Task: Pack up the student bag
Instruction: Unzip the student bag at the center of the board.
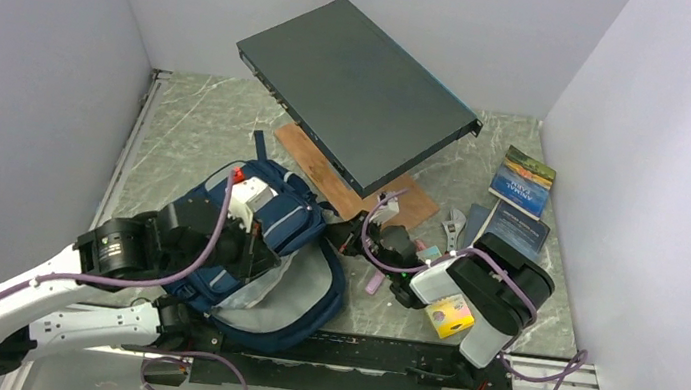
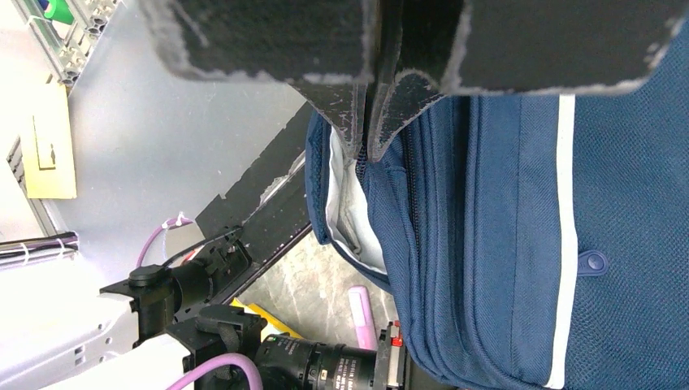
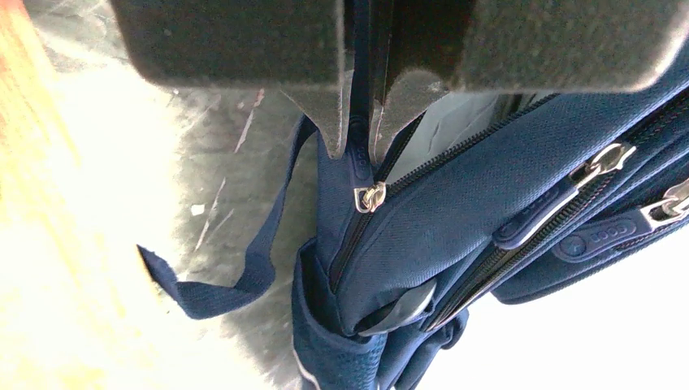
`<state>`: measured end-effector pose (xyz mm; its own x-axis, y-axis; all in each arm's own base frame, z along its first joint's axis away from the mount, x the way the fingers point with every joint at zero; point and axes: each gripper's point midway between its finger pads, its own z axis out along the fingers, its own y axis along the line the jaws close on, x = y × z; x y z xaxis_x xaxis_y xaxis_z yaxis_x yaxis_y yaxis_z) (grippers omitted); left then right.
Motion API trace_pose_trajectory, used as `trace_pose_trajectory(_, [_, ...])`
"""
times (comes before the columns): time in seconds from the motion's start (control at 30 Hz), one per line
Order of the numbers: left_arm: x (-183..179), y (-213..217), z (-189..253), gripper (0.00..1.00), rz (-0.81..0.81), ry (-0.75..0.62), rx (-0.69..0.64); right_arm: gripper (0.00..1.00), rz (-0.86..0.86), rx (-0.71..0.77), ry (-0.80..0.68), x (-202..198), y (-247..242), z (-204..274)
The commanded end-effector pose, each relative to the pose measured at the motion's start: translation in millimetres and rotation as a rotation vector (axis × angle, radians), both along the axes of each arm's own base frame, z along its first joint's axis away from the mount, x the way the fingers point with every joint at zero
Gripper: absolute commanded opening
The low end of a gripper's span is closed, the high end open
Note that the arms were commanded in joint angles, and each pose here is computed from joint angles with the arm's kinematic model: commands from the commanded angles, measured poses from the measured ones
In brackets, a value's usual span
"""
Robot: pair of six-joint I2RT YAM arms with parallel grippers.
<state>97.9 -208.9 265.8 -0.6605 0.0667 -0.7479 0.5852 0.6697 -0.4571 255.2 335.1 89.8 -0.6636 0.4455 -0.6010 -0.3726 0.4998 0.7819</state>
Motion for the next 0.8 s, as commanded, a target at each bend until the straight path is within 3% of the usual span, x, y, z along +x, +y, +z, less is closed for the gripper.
trace_pose_trajectory(0.0, [4.1,-20.4,63.4,0.0,-0.036,-0.085,-0.171,0.0,-0.151,-0.018,-0.09,35.5,-9.2,11.5])
trace_pose_trajectory(0.1, [9.3,-27.1,52.2,0.0,-0.031,-0.073,-0.131,0.0,-0.102,-0.014,-0.1,35.0,2.4,10.6])
trace_pose_trajectory(0.23, [21.1,-26.0,17.7,0.0,0.024,-0.044,-0.018,0.23,-0.092,-0.043,-0.085,24.7,-7.1,8.8])
trace_pose_trajectory(0.33, [29.8,-21.0,-11.5,0.0,0.072,-0.039,0.056,0.38,-0.077,-0.158,-0.047,14.9,-19.8,-6.4])
trace_pose_trajectory(0.5, [40.0,-9.9,-44.9,0.0,0.098,-0.071,0.179,0.51,-0.075,-0.257,-0.107,-6.2,-52.8,2.0])
trace_pose_trajectory(0.63, [55.0,16.1,-65.7,0.0,0.181,-0.089,0.327,0.52,-0.074,-0.337,-0.116,-18.3,-73.6,8.1])
trace_pose_trajectory(0.77, [74.8,29.8,-69.6,0.0,0.198,-0.06,0.322,0.5,-0.074,-0.412,-0.094,-28.4,-91.1,5.5])
